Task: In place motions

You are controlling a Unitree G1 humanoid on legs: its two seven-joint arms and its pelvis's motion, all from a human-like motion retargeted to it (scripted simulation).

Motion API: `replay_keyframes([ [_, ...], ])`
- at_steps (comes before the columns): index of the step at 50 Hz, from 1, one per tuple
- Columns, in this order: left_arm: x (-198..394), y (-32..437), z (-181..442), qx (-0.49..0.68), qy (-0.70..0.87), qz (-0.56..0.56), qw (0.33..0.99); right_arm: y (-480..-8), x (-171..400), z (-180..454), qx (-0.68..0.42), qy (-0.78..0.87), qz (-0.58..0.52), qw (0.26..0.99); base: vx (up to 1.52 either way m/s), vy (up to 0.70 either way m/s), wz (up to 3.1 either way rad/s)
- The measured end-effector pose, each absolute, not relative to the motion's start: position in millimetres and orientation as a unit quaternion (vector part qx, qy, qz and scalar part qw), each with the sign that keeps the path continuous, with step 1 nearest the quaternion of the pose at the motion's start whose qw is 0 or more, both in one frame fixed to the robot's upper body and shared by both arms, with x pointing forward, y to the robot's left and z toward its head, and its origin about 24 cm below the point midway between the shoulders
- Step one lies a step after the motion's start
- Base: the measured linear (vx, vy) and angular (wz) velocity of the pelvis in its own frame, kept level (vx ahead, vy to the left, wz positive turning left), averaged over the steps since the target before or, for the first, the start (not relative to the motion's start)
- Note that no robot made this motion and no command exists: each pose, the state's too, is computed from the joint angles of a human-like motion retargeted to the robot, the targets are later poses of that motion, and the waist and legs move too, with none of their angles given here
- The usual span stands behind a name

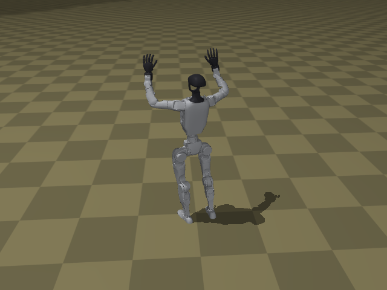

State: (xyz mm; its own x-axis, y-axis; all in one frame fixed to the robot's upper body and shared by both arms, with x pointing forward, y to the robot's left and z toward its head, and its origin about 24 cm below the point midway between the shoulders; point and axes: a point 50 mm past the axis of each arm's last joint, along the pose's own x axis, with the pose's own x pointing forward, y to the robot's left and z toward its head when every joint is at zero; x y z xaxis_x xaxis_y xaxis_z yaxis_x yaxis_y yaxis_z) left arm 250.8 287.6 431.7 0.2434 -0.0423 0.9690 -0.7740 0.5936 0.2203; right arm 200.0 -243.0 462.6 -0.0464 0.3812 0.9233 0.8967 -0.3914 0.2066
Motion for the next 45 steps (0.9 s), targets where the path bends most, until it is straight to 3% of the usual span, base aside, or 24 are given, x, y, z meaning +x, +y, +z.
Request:
replay_keyframes([
  [2,235,252,448,0.469,-0.603,0.306,0.568,-196,179,460,-0.625,-0.591,-0.495,0.123,0.03,0.01,-0.01],
  [4,225,222,455,0.527,-0.632,0.362,0.438,-160,166,449,-0.592,-0.679,-0.431,0.047,0.03,0.06,0.00],
  [6,218,201,456,0.543,-0.662,0.387,0.341,-143,162,438,-0.561,-0.740,-0.370,0.030,0.00,0.00,0.00],
  [8,219,192,451,0.545,-0.690,0.375,0.295,-146,169,438,-0.554,-0.756,-0.345,0.050,0.00,0.00,0.00],
  [11,234,220,443,0.548,-0.662,0.378,0.344,-198,194,458,-0.600,-0.661,-0.437,0.109,0.00,0.00,0.00],
  [14,258,289,424,0.542,-0.535,0.428,0.486,-292,215,461,-0.662,-0.435,-0.574,0.208,0.00,0.00,0.00],
  [17,276,374,378,0.503,-0.327,0.468,0.649,-397,213,424,-0.658,-0.163,-0.647,0.350,0.00,0.00,0.00],
  [21,252,471,275,0.341,-0.007,0.462,0.819,-495,191,319,-0.495,0.112,-0.656,0.559,-0.01,0.00,0.02],
  [24,210,499,206,0.225,0.028,0.465,0.856,-522,170,227,-0.340,0.233,-0.609,0.678,0.00,0.00,0.00],
  [27,164,505,142,0.212,0.038,0.524,0.824,-516,156,138,-0.232,0.284,-0.566,0.738,0.02,-0.02,-0.03],
  [30,125,490,72,0.270,0.137,0.515,0.802,-493,143,67,-0.223,0.316,-0.548,0.742,0.08,-0.07,-0.11],
  [34,84,435,-35,0.305,0.362,0.362,0.803,-449,115,-19,-0.271,0.444,-0.455,0.723,0.00,0.00,0.00],
  [38,46,346,-121,0.264,0.532,0.131,0.794,-387,70,-95,-0.299,0.614,-0.265,0.681,0.00,0.00,0.00],
  [42,10,266,-162,0.209,0.636,-0.014,0.743,-322,31,-141,-0.313,0.711,-0.071,0.625,0.00,0.00,0.00],
  [45,-13,225,-174,0.187,0.684,-0.046,0.703,-275,10,-160,-0.313,0.734,0.032,0.602,-0.06,0.00,0.00],
])
